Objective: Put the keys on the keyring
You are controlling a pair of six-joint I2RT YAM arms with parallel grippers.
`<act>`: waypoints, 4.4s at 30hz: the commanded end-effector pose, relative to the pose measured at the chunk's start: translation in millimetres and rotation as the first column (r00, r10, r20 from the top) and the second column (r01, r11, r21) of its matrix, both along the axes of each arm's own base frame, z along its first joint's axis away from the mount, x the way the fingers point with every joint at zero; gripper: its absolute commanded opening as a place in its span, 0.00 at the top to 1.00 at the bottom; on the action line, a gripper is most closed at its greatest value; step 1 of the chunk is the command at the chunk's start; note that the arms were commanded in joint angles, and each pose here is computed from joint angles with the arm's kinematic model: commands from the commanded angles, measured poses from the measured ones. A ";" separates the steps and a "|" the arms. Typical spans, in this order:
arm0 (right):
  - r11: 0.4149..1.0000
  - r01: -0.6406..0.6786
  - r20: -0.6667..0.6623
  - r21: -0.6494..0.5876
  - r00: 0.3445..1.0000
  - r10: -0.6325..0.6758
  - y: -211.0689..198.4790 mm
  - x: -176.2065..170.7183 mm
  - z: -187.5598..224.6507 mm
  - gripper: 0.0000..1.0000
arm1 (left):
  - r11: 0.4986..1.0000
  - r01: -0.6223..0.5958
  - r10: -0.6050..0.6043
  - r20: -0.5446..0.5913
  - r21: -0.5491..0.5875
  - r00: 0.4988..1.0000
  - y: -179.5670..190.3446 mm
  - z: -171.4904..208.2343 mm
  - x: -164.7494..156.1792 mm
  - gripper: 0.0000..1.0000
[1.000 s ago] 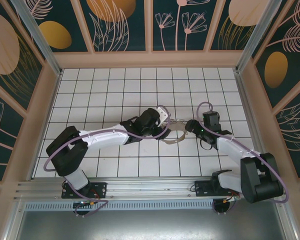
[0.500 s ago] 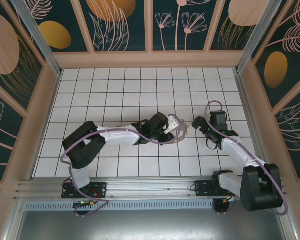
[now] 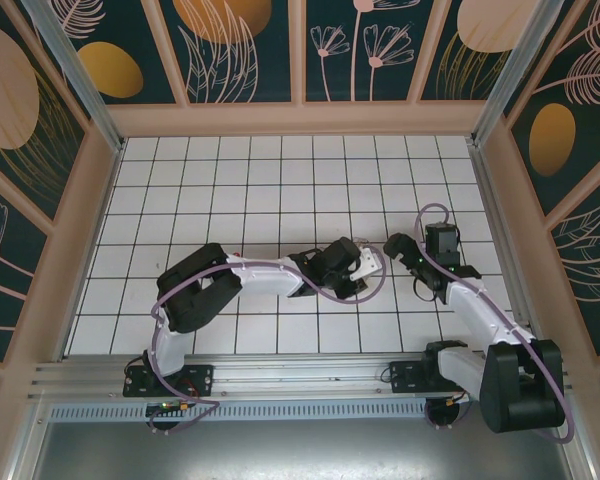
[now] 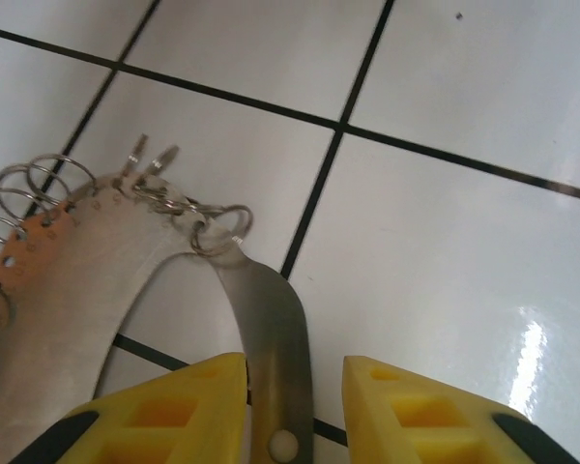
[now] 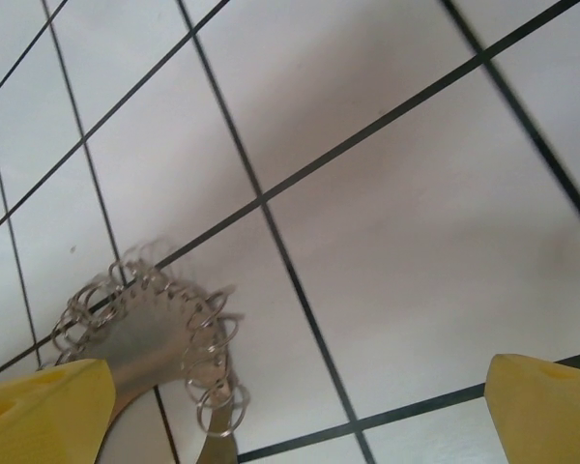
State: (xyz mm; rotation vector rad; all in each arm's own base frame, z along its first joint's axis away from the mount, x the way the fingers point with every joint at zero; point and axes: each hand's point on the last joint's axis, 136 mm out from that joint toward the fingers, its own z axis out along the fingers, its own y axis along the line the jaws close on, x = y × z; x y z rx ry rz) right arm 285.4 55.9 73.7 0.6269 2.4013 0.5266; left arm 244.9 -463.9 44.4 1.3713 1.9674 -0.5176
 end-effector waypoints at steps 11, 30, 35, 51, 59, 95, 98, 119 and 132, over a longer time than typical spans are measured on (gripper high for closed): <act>0.980 -0.183 -0.016 0.077 0.983 0.185 44.1 -14.9 -13.0 0.30 | 0.886 -0.344 0.355 -0.023 -0.309 0.935 44.1 84.1 55.7 0.64; 0.983 -0.181 -0.074 0.028 0.980 0.183 53.8 8.2 -37.3 0.47 | 0.778 -0.525 0.531 -0.086 -0.344 0.843 109.5 103.8 58.3 0.52; 0.983 -0.184 -0.084 0.017 0.979 0.185 54.6 16.2 -40.2 0.52 | 0.773 -0.532 0.538 -0.087 -0.346 0.838 116.2 101.6 55.5 0.52; 0.968 -0.248 -0.085 0.025 0.965 0.250 73.7 40.4 -40.7 0.68 | 0.769 -0.525 0.533 -0.089 -0.365 0.842 122.2 105.7 49.9 0.50; 0.948 -0.317 -0.082 0.039 0.944 0.319 102.9 48.8 -39.1 0.73 | 0.768 -0.524 0.532 -0.088 -0.368 0.842 123.4 106.5 48.8 0.50; 0.918 -0.396 -0.025 0.012 0.918 0.396 130.3 33.9 -16.1 0.55 | 0.752 -0.532 0.541 -0.097 -0.389 0.835 122.3 113.2 50.9 0.44; 0.917 -0.399 -0.026 0.008 0.917 0.399 132.6 36.6 -17.5 0.55 | 0.752 -0.535 0.544 -0.097 -0.384 0.834 122.9 111.5 51.0 0.44; 0.918 -0.386 -0.067 -0.085 0.922 0.381 121.5 57.9 -32.1 0.56 | 0.755 -0.538 0.543 -0.103 -0.374 0.833 123.4 105.6 50.0 0.44; 0.913 -0.384 -0.075 -0.140 0.923 0.377 113.3 61.2 -31.5 0.56 | 0.752 -0.538 0.544 -0.103 -0.380 0.833 123.7 105.9 49.9 0.44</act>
